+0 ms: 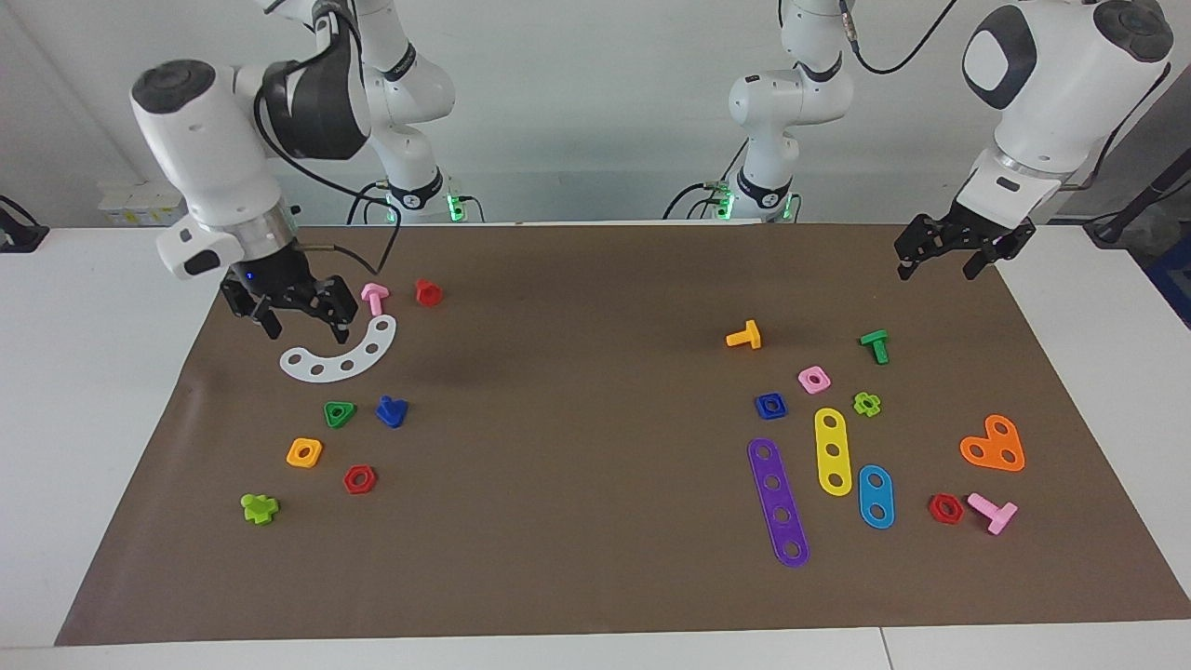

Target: Unscrew and place screws in storage area

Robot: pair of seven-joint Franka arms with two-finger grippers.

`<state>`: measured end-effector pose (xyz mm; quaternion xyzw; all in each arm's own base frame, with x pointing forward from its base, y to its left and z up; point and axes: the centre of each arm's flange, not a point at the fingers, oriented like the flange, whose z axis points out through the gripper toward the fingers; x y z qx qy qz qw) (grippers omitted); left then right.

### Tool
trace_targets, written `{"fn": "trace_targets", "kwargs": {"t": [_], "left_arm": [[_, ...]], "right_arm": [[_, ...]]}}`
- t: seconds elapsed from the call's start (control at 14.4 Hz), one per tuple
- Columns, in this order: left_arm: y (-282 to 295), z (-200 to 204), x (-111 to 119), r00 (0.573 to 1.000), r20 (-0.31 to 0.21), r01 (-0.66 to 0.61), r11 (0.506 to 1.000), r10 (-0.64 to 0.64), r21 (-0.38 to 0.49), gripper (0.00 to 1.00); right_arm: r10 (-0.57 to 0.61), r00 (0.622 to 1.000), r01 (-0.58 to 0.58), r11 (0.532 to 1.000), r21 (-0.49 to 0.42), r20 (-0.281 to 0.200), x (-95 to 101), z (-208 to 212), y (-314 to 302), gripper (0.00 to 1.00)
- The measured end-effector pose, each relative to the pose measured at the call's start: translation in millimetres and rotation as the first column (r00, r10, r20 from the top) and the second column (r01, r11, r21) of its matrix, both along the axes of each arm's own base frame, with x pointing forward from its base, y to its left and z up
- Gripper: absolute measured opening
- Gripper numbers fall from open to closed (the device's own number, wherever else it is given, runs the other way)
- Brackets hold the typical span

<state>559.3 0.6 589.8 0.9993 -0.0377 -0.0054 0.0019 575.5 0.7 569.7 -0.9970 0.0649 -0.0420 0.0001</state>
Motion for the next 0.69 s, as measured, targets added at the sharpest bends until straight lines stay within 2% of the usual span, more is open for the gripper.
{"fn": "trace_targets", "kwargs": {"t": [0.14,0.28,0.69], "left_arm": [[1,0,0,1.0,0.003,-0.001,1.0,0.001,0.0,1.0],[1,0,0,1.0,0.003,-0.002,1.0,0.002,0.0,1.0],[1,1,0,1.0,0.005,-0.003,1.0,0.003,0.0,1.0]], "right_arm": [[-0.009,0.999,0.009,1.0,0.0,-0.039,-14.6,29,-1,1.0],[-0.015,0.999,0.015,1.0,0.001,-0.05,-22.2,48,-2,1.0],[-0.051,0.995,0.051,0.999,0.003,-0.087,-32.6,57,-18,1.0]]}}
